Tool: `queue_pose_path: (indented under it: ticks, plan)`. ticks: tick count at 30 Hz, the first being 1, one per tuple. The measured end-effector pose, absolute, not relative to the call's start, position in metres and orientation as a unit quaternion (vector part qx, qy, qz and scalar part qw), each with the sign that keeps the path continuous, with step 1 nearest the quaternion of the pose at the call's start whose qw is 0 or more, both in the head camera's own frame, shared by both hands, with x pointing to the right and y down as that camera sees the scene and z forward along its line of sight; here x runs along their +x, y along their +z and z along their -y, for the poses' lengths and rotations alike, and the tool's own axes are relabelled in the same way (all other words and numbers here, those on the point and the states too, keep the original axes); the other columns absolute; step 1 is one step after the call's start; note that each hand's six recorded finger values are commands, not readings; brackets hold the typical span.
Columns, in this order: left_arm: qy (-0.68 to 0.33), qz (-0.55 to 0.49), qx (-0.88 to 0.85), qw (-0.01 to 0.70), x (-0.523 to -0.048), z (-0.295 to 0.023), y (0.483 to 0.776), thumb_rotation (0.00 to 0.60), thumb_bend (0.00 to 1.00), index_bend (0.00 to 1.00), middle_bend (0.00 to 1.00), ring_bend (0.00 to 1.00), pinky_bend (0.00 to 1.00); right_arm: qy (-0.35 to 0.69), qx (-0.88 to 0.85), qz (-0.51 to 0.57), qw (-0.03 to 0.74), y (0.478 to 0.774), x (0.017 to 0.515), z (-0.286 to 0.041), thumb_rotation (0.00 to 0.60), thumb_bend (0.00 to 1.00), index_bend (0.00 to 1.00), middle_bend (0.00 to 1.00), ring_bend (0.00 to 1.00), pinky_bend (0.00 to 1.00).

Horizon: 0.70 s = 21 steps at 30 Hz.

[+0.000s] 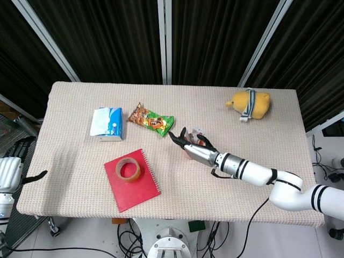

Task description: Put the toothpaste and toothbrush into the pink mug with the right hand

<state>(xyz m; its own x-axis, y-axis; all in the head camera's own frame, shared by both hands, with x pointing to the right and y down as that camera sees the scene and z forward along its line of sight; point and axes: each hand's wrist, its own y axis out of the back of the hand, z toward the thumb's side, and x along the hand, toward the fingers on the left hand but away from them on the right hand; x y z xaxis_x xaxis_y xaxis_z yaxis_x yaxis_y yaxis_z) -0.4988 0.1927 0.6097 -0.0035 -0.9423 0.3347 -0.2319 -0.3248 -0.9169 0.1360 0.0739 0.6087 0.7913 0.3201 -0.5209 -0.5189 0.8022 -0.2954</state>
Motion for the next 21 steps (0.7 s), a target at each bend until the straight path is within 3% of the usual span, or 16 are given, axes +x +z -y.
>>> queue_pose_path:
  ticks: [6, 11, 16, 21]
  plan:
    - [-0.527, -0.472, -0.618, 0.341, -0.498, -0.192, 0.607, 0.6, 0.08, 0.11, 0.11, 0.1, 0.22, 0.259, -0.252, -0.114, 0.925, 0.566, 0.137, -0.067, 0.6, 0.47, 0.08, 0.19, 0.0, 0.0]
    - [-0.528, -0.469, -0.616, 0.348, -0.495, -0.191, 0.603, 0.6, 0.08, 0.11, 0.11, 0.1, 0.22, 0.293, -0.319, 0.018, 0.901, 0.529, 0.154, -0.067, 0.6, 0.44, 0.0, 0.05, 0.0, 0.0]
    - [-0.53, -0.464, -0.614, 0.358, -0.491, -0.191, 0.599, 0.6, 0.08, 0.11, 0.11, 0.1, 0.22, 0.336, -0.441, 0.171, 0.814, 0.51, 0.197, -0.073, 0.6, 0.4, 0.0, 0.0, 0.0, 0.0]
    - [-0.531, -0.459, -0.609, 0.369, -0.487, -0.191, 0.591, 0.6, 0.08, 0.11, 0.11, 0.1, 0.22, 0.383, -0.566, 0.273, 0.677, 0.524, 0.255, -0.091, 0.6, 0.4, 0.0, 0.0, 0.0, 0.0]
